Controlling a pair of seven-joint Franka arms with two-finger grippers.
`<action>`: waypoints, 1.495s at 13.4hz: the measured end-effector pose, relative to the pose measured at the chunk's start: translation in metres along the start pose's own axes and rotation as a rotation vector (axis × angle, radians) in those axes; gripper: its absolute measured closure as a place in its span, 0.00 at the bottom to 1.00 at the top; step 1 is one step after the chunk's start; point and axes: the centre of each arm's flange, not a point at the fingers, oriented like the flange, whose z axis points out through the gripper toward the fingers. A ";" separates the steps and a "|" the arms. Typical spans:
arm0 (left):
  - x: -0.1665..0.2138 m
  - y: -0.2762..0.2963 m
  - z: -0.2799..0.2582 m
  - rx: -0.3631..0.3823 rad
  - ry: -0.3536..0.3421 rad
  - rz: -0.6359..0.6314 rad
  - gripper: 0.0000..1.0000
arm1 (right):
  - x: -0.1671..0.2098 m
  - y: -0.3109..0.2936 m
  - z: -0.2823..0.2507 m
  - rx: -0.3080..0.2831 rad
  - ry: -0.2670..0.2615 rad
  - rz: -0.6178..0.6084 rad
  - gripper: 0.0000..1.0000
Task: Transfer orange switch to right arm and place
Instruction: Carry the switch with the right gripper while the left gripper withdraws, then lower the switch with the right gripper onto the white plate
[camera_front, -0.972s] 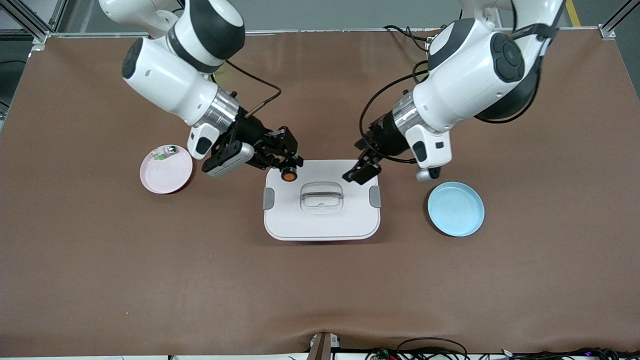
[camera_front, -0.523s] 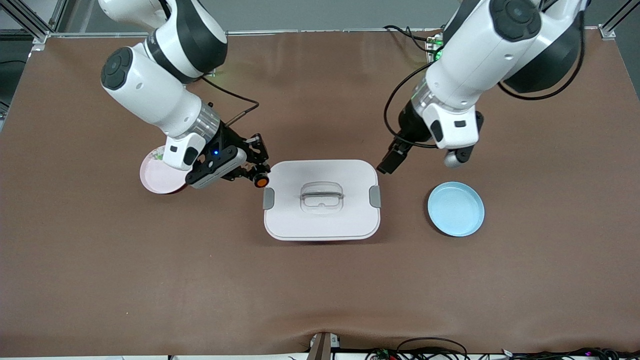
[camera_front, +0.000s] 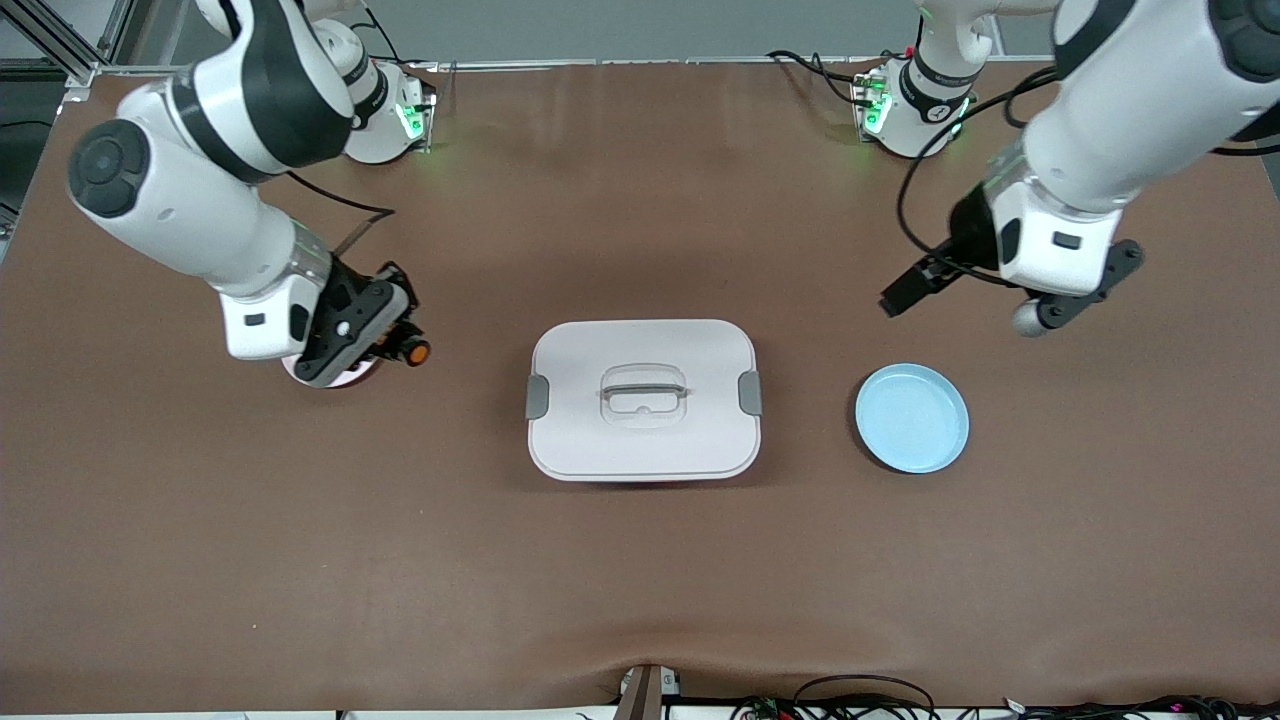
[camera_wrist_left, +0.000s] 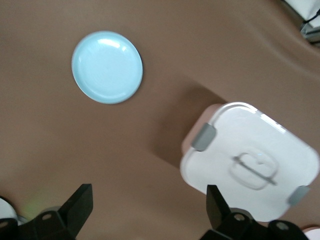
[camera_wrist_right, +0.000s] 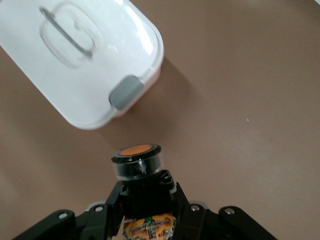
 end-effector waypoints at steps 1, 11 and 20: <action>0.008 -0.011 -0.002 0.034 0.026 0.102 0.00 | -0.013 0.007 -0.003 -0.003 -0.010 -0.048 0.58; 0.103 -0.162 -0.040 0.064 0.052 0.348 0.00 | -0.148 0.052 0.035 -0.063 -0.091 -0.373 0.58; 0.057 -0.170 -0.040 0.074 0.127 0.338 0.00 | -0.223 0.063 0.123 -0.168 -0.059 -0.493 0.58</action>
